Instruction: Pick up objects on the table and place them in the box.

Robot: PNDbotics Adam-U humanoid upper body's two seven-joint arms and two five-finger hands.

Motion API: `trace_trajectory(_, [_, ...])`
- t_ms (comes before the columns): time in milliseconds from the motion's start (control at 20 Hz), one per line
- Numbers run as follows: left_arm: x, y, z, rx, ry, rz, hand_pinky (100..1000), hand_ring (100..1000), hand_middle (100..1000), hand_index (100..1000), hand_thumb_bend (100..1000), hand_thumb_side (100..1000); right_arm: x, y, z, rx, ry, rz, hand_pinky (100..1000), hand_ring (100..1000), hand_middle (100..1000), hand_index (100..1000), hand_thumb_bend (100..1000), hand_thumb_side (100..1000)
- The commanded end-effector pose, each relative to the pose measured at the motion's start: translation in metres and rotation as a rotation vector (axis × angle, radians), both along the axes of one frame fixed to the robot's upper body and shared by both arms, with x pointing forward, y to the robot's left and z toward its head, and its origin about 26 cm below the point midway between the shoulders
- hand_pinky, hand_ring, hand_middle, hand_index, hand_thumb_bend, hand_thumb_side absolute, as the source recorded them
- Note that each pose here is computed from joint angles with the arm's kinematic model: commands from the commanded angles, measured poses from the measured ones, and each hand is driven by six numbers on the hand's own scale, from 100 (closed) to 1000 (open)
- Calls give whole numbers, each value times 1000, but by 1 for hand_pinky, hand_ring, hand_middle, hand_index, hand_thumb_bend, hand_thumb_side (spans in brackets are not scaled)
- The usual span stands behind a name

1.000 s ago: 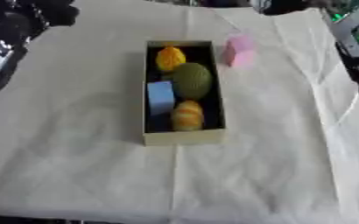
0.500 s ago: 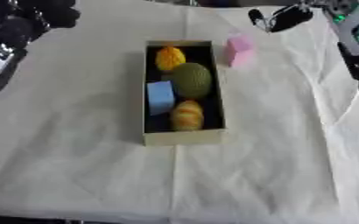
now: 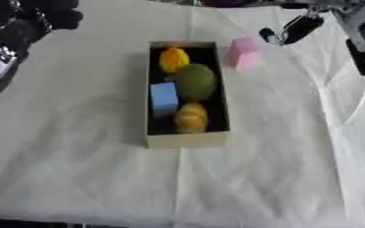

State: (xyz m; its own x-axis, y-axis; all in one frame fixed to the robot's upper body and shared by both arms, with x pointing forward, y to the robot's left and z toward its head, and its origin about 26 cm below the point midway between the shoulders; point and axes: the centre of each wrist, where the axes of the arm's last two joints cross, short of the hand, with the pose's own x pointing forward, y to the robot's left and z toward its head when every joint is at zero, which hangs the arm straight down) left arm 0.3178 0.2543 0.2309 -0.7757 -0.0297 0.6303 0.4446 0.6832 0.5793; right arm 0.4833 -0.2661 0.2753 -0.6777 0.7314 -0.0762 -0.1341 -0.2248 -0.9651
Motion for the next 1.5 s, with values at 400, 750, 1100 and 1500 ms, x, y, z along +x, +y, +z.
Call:
trace_trajectory(400, [-1, 0, 7, 18, -25, -10, 875, 840, 814, 844, 100, 672, 11, -14, -1, -128, 118, -22, 1000, 1000, 1000, 1000, 229, 261])
trace_trajectory(750, [-1, 0, 7, 24, -25, -12, 876, 841, 817, 844, 100, 672, 14, -16, -6, -128, 141, -21, 1000, 1000, 1000, 1000, 132, 236])
trace_trajectory(1100, [0, 0, 6, 34, -16, -18, 877, 842, 816, 844, 100, 672, 15, -19, -6, -111, 196, 17, 1000, 1000, 1000, 1000, 100, 363])
trace_trajectory(1500, [0, 0, 4, 47, -11, -25, 878, 842, 815, 844, 100, 672, 12, -20, 0, -117, 220, 25, 1000, 1000, 1000, 1000, 100, 529])
